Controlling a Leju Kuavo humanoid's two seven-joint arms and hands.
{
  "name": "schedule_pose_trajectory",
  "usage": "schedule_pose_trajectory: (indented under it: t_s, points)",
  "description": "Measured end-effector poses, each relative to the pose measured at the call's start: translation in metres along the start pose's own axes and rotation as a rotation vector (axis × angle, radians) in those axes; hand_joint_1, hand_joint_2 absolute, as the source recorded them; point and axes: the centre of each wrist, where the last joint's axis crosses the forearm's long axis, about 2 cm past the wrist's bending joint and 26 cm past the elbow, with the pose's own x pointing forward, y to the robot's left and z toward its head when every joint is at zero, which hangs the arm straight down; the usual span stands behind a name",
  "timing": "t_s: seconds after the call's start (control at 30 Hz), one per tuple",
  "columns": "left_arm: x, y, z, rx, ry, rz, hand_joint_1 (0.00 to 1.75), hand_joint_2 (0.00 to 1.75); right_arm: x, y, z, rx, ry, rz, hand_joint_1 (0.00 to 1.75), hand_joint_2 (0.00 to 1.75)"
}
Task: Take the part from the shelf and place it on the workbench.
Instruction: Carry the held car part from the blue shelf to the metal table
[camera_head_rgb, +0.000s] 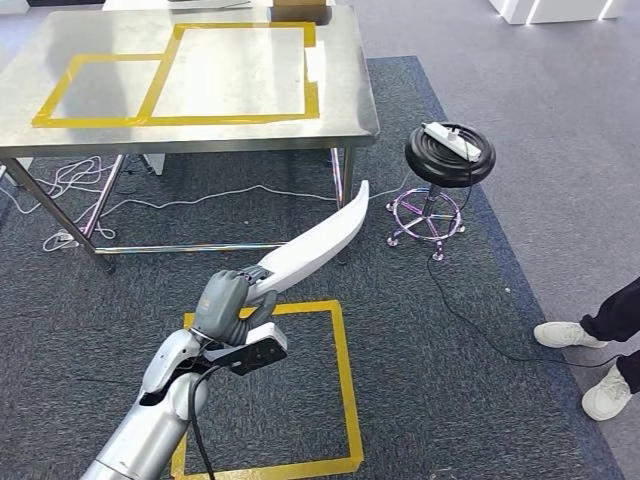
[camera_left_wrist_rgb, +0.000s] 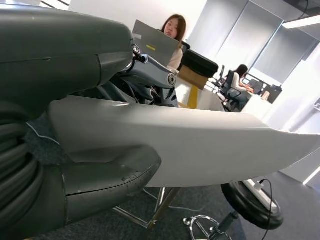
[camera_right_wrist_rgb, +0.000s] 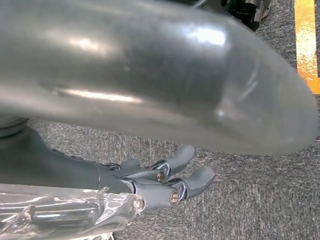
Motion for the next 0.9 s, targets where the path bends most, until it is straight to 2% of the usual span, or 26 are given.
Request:
schedule_pose_trajectory:
  t_s: [0.9]
  points:
    - [0.0002,0.0001,0.0007,-0.007,0.002,0.001,1.75,1.75,0.0005,0.0031,0.0006,0.021,0.014,0.022,0.00,0.00]
